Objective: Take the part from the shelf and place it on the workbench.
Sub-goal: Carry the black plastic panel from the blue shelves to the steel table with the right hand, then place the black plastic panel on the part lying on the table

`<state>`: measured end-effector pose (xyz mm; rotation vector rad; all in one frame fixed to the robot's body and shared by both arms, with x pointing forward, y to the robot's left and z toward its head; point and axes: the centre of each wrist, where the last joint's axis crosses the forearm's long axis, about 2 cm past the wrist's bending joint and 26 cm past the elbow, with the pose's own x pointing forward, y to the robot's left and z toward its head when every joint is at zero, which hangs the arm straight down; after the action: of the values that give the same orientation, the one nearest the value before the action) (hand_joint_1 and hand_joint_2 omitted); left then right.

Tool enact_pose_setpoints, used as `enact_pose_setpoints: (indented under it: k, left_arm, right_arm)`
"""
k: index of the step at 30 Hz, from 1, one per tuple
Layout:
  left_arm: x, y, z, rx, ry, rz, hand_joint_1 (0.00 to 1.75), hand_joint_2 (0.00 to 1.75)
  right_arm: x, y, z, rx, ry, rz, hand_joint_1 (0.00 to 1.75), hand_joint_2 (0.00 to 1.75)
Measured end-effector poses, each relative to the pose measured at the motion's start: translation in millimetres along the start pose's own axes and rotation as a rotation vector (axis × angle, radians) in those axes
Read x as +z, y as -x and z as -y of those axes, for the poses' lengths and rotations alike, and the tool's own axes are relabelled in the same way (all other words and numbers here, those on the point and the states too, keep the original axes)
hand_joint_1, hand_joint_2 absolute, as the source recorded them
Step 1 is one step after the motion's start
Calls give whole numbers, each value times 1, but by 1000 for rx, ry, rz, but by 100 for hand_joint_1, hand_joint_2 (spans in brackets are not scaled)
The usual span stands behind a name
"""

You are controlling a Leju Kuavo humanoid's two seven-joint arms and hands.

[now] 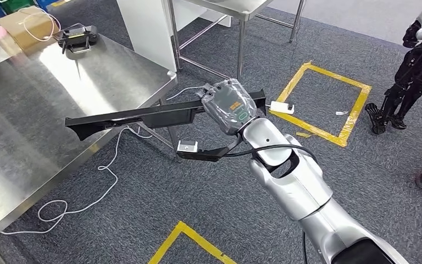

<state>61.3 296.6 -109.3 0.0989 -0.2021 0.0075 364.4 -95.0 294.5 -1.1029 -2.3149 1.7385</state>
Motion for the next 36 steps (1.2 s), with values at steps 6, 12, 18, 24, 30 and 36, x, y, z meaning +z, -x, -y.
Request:
enact_pose_setpoints:
  k: [6,12,18,24,30,36]
  left_arm:
    - [0,-1,1,-5,3,2,0,175]
    - [0,-4,0,-7,1,13,0,175]
    - [0,-8,1,-15,7,21,0,175]
    - [0,-8,2,-27,11,21,0,175]
    - [0,-5,0,-31,8,13,0,175]
    - [0,-7,0,-34,8,19,0,175]
  right_arm:
    - [2,-1,-2,4,-7,-3,171,175]
    - [2,0,-2,9,-6,-7,171,175]
    - [6,2,-4,13,-12,-12,171,175]
    - [9,3,-7,16,-21,-14,171,175]
    - [4,3,-3,19,-9,-10,171,175]
    - [3,2,-2,21,-9,-7,171,175]
